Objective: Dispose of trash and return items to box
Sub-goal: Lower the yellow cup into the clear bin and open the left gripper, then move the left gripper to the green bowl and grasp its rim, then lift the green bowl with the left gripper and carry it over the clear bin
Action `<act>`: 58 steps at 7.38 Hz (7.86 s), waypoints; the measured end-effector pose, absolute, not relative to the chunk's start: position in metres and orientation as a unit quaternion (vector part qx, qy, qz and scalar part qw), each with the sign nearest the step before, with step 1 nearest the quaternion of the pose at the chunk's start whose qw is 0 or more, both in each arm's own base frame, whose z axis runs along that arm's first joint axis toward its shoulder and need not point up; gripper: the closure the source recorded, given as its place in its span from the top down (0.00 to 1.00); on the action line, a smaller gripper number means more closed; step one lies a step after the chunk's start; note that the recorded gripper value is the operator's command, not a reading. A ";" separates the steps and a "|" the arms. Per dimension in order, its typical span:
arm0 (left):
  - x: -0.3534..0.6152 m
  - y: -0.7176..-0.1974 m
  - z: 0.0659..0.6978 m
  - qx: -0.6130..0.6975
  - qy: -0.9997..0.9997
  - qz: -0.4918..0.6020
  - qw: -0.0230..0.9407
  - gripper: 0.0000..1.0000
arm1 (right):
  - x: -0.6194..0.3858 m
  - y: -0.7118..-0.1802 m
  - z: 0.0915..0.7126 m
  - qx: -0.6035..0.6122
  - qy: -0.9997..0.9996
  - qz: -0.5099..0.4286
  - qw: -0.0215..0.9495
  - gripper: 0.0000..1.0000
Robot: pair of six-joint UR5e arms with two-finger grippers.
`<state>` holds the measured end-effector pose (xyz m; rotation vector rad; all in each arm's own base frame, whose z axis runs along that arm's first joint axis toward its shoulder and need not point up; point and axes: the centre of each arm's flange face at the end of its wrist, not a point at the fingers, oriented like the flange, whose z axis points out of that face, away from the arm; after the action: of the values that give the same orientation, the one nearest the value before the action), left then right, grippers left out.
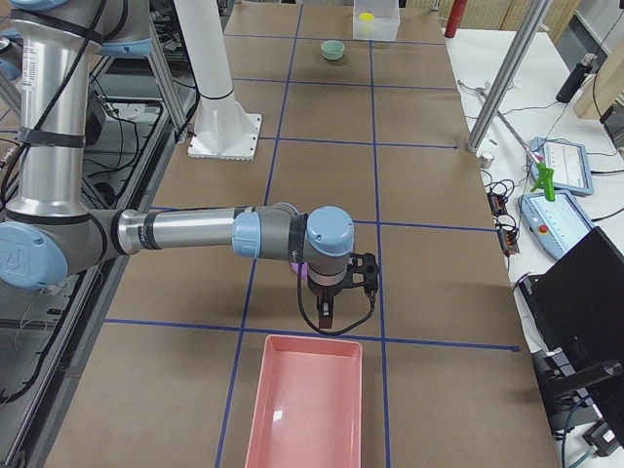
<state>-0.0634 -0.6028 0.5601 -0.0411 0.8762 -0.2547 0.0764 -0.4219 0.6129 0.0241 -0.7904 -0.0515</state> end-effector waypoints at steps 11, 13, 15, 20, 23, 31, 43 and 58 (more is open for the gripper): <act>0.131 -0.431 0.669 -0.042 0.497 -0.139 0.855 0.98 | 0.072 -0.420 0.616 0.006 -0.386 -0.028 0.922 1.00; 0.135 -0.410 0.678 -0.046 0.500 -0.126 0.855 0.83 | 0.071 -0.420 0.617 0.005 -0.386 -0.029 0.922 1.00; 0.137 -0.397 0.686 -0.046 0.499 -0.119 0.857 0.54 | 0.071 -0.420 0.617 0.005 -0.386 -0.028 0.922 1.00; 0.145 -0.392 0.691 -0.042 0.492 -0.113 0.862 0.00 | 0.071 -0.420 0.618 0.004 -0.386 -0.028 0.922 1.00; 0.146 -0.387 0.672 -0.066 0.526 -0.090 0.843 0.00 | 0.070 -0.420 0.618 0.003 -0.385 -0.029 0.922 1.00; 0.016 -0.562 0.598 -0.070 0.518 -0.128 0.843 0.00 | 0.070 -0.420 0.618 0.004 -0.385 -0.031 0.922 1.00; -0.150 -0.636 0.763 -0.128 0.427 -0.310 0.839 0.00 | 0.069 -0.421 0.616 0.005 -0.384 -0.032 0.923 1.00; -0.075 -0.607 0.829 -0.060 0.312 -0.363 0.876 0.00 | 0.068 -0.424 0.595 0.024 -0.387 -0.040 0.921 1.00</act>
<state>-0.0746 -0.6072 0.8295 -0.1260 0.6515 -0.7576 0.0676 -0.4244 0.5955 0.0491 -0.7946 -0.0827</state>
